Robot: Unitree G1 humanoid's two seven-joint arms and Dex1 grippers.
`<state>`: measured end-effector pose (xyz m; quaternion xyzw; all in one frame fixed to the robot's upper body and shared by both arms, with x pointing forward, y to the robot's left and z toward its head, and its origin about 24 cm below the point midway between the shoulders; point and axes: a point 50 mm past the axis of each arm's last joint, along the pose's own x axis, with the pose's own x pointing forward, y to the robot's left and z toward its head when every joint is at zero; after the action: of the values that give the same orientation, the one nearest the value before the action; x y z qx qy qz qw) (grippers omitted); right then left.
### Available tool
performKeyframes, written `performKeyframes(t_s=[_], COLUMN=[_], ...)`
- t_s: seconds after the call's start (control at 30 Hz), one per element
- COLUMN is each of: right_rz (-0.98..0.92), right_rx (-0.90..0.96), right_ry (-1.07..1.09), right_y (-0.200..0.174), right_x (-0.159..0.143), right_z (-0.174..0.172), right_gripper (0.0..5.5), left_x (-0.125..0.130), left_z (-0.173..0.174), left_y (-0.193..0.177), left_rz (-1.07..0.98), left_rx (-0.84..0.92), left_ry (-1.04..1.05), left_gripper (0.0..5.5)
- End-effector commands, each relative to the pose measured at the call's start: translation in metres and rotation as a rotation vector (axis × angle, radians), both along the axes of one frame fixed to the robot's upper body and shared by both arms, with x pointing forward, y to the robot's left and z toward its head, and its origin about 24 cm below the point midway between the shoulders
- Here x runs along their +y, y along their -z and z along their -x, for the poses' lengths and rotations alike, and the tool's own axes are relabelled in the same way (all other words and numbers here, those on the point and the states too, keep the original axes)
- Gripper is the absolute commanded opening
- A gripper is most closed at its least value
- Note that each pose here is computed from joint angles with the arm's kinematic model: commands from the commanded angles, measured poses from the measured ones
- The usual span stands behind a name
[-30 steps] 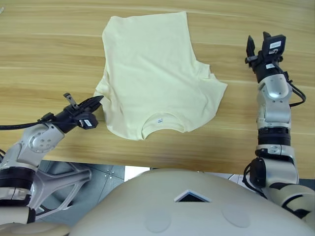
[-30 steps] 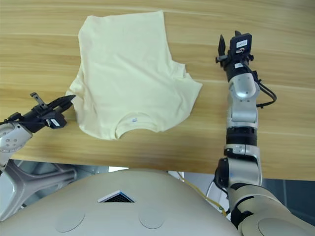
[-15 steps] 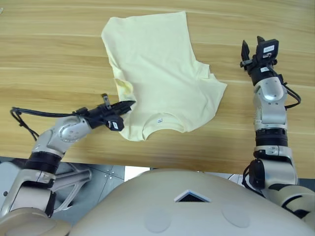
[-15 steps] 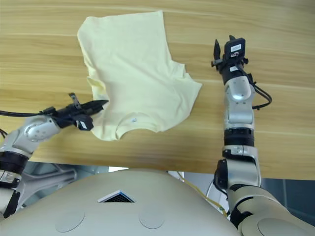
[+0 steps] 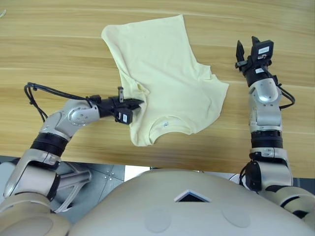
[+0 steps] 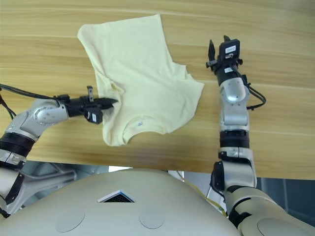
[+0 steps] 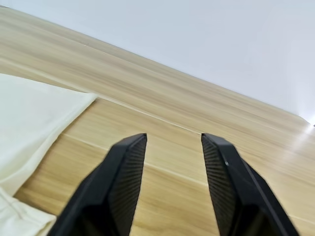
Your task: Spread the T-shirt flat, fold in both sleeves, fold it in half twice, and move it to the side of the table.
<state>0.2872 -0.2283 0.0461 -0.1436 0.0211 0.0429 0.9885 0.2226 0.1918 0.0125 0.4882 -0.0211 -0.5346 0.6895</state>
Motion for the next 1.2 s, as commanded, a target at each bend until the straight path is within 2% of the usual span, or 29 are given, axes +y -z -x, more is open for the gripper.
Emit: performKeyframes(t_s=[0.03, 0.17, 0.27, 0.43, 0.53, 0.67, 0.77, 1.03, 1.1, 1.2], right_rz=[-0.002, -0.007, -0.01, -0.014, -0.014, -0.016, -0.017, -0.013, -0.013, -0.016], right_rx=[0.001, 0.001, 0.009, 0.014, 0.02, 0.031, 0.034, 0.046, 0.047, 0.041], right_ry=[0.017, 0.007, -0.003, -0.017, -0.042, -0.042, -0.043, -0.038, -0.045, -0.052], right_y=[0.001, 0.002, 0.005, 0.006, 0.007, 0.011, 0.012, 0.015, 0.016, 0.015], right_x=[-0.001, 0.005, 0.008, 0.015, 0.023, 0.024, 0.025, 0.021, 0.023, 0.024], right_z=[0.002, 0.001, 0.001, -0.003, -0.007, -0.007, -0.008, -0.004, -0.002, -0.002], right_gripper=[2.08, 2.08, 2.08, 2.08, 2.08, 2.08, 2.08, 2.08, 2.08, 2.08], left_x=[0.012, 0.015, 0.013, -0.003, -0.009, -0.01, -0.021, -0.034, -0.034, -0.02], left_z=[0.042, 0.053, 0.06, 0.09, 0.094, 0.078, 0.07, 0.043, 0.027, 0.007], left_y=[0.051, 0.05, 0.034, 0.02, 0.006, -0.007, -0.009, -0.003, 0.001, 0.012], left_rz=[-0.095, -0.096, 0.025, 0.125, 0.222, 0.381, 0.492, 0.502, 0.496, 0.45], left_rx=[0.289, 0.341, 0.348, 0.409, 0.395, 0.339, 0.328, 0.258, 0.234, 0.176], left_ry=[-0.115, -0.086, -0.094, 0.083, 0.119, 0.036, -0.013, -0.108, -0.22, -0.464], left_gripper=[0.42, 1.24, 1.59, 2.24, 2.27, 2.27, 2.27, 2.27, 2.27, 2.27])
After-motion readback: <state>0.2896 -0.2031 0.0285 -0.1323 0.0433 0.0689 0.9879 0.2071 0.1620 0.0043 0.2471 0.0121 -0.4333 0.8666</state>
